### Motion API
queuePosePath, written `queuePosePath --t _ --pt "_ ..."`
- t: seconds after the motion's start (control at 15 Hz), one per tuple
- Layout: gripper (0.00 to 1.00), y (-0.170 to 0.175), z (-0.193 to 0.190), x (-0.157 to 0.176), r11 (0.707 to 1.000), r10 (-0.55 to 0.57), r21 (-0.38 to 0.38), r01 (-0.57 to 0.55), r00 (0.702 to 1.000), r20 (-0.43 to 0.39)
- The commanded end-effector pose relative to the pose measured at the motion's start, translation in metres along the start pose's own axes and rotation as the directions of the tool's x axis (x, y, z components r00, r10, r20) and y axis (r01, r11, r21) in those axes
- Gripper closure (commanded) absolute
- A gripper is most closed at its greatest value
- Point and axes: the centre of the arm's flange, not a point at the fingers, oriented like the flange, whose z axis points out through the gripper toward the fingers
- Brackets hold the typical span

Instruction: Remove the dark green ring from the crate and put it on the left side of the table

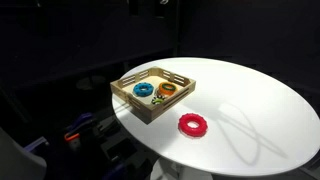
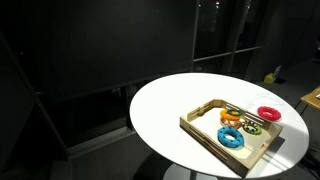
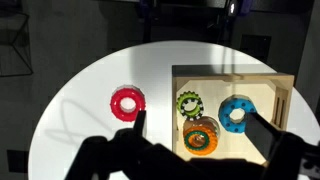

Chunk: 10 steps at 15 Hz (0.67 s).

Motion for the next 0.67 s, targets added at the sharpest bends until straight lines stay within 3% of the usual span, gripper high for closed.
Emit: queuePosePath --t 0.0,0.6 --pt "0.0 0.0001 -0.001 0.0001 1.0 0.0 0.0 0.0 1.0 -0.002" --pt "0.0 -0.0005 0.0016 0.0039 1.0 -0.002 -0.005 0.002 1.0 0.003"
